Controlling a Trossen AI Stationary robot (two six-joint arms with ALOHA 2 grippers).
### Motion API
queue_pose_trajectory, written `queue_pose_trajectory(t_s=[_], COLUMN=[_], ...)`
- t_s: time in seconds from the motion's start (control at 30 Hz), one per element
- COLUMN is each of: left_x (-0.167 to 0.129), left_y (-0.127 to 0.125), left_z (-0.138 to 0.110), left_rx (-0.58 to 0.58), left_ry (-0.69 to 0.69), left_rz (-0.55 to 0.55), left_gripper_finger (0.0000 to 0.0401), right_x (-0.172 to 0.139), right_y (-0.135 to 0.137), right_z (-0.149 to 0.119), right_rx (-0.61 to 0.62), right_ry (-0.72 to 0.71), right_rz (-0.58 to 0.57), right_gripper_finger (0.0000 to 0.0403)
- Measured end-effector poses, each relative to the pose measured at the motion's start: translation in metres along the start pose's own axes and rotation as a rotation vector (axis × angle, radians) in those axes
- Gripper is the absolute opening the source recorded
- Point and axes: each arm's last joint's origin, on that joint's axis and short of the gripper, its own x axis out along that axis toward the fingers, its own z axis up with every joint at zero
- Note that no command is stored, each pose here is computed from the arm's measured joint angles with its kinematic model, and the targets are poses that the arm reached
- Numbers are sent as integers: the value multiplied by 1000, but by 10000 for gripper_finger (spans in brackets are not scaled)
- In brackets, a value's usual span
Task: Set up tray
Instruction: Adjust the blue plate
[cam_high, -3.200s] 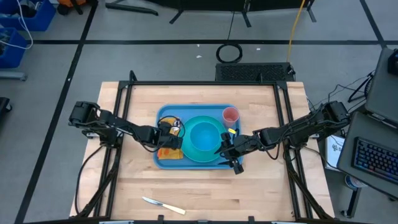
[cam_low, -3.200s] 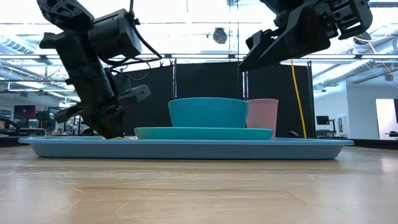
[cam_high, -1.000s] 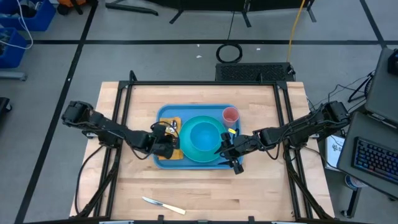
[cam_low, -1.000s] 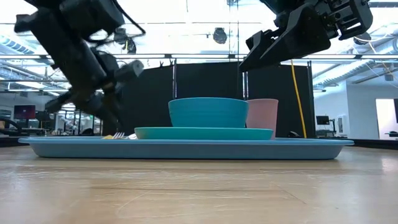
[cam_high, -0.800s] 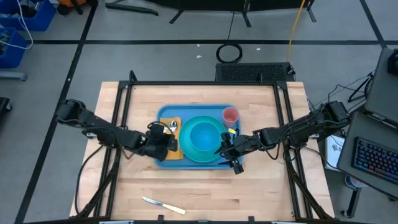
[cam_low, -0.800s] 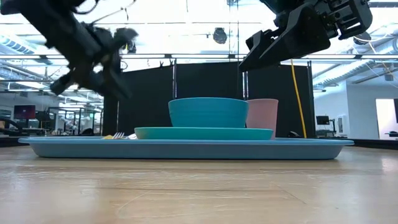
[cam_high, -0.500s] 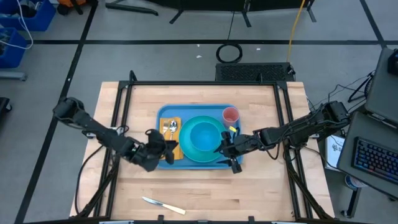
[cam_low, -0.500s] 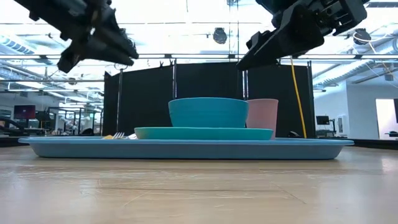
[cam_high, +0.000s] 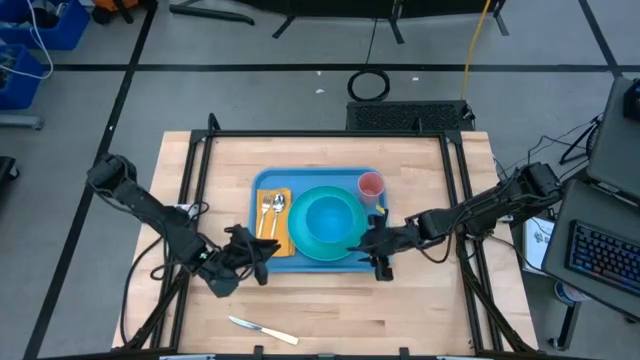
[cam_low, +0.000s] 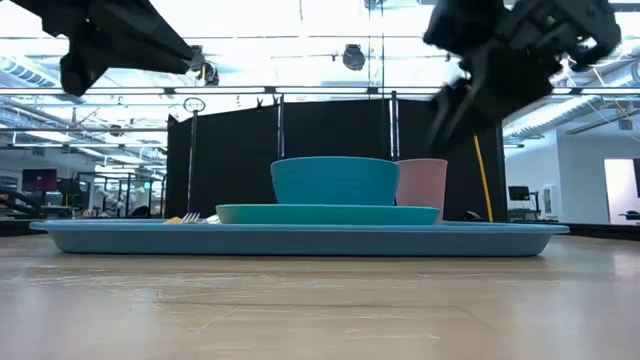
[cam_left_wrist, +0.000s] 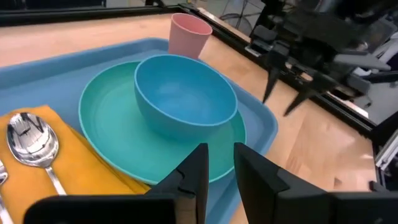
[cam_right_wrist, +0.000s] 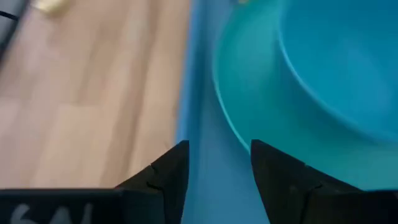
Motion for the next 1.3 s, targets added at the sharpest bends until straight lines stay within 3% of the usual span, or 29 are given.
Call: queue_pose_trajectory(t_s=[0.1, 0.3, 0.7, 1.3], left_x=[-3, -6, -13, -14], left_y=[-1, -2, -5, -5], left_z=[-2, -3, -7, -8], left_rx=[32, 68, 105, 121], left_ry=[-8, -19, -13, -13], left_rz=[-4, -9, -34, -35], left_gripper_finger=[79, 79, 79, 79], right_x=[1, 4, 19, 50], right_y=[-2, -4, -21, -32], right_z=[-5, -8, -3, -3], right_rx=[37, -121, -261, -356], right_ry=[52, 87, 210, 317], right_rz=[-25, 1, -19, -74], right_gripper_finger=[150, 145, 137, 129])
